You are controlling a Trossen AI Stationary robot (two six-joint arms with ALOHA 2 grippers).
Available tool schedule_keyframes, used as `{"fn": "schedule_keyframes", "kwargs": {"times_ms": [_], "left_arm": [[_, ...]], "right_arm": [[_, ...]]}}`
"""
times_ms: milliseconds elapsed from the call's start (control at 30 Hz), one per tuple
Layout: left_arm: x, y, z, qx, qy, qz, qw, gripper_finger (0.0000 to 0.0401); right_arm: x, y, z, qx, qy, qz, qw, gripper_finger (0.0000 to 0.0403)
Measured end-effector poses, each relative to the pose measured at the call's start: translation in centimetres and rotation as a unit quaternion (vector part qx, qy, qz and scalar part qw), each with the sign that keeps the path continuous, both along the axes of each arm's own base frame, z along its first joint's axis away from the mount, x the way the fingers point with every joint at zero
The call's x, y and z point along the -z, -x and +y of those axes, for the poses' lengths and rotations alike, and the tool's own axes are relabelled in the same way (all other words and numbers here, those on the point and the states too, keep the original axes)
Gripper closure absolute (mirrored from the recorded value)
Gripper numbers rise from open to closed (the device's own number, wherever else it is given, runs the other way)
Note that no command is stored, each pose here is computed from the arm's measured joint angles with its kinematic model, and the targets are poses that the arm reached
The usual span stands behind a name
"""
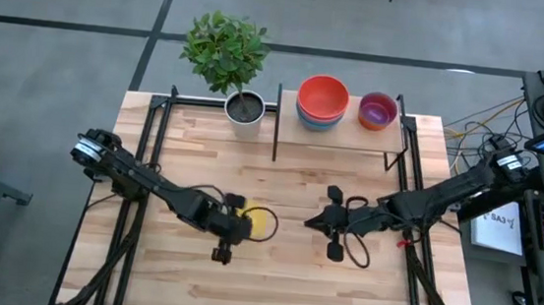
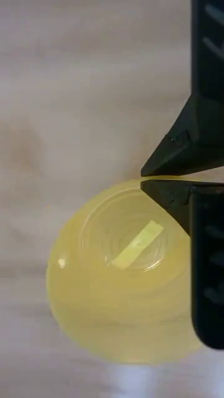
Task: Place and stack bowls onto a shelf
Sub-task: Stack the yellow bowl on top of the purple bowl on the shelf
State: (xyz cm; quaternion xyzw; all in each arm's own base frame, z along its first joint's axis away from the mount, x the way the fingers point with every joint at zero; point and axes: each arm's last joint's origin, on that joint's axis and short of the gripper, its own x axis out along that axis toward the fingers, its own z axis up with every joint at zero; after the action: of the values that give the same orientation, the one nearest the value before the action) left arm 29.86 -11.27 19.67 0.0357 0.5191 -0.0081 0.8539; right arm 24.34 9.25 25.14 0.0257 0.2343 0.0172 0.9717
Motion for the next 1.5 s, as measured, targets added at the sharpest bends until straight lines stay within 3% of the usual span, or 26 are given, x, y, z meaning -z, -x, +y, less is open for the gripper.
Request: {"fn": "schedule_keyframes", "kwargs": {"times_ms": [133, 267, 467, 667, 1133, 1267, 1500], "left_arm": [[-2.4, -2.1, 0.1, 0.13, 0.038, -0.099, 0.986, 0.0401], [-4.1, -3.5, 0.8, 0.201, 0.069, -0.142, 0.967, 0.0401], [-3.5, -4.2, 2.2, 0.224, 0.111, -0.103, 0.963, 0.0401], [-3.1, -4.9, 3.8, 0.205, 0.107, -0.104, 0.967, 0.0401], [-3.1, -5.2, 4.2, 0.218, 0.094, -0.117, 0.964, 0.0401], [-3.1, -5.2, 4.2, 0.218, 0.094, -0.119, 0.964, 0.0401], [-3.1, -5.2, 4.2, 0.213, 0.093, -0.121, 0.965, 0.0401]], "right_arm": [[1.4, -1.3, 0.7, -0.021, -0.012, 0.013, 1.0, 0.0355], [1.7, -2.7, 1.3, -0.022, -0.009, 0.018, 1.0, 0.0298], [0.2, -4.0, 1.8, -0.049, 0.021, 0.032, 0.998, 0.0221], [-0.5, -5.9, 1.8, -0.088, 0.029, 0.05, 0.994, 0.0198], [2.4, -8.4, -0.4, -0.128, 0.01, 0.126, 0.984, 0.0212], [3.4, -8.9, -0.6, -0.135, 0.024, 0.138, 0.981, 0.0255], [3.6, -9.1, -0.4, -0.169, 0.025, 0.141, 0.975, 0.038]]}}
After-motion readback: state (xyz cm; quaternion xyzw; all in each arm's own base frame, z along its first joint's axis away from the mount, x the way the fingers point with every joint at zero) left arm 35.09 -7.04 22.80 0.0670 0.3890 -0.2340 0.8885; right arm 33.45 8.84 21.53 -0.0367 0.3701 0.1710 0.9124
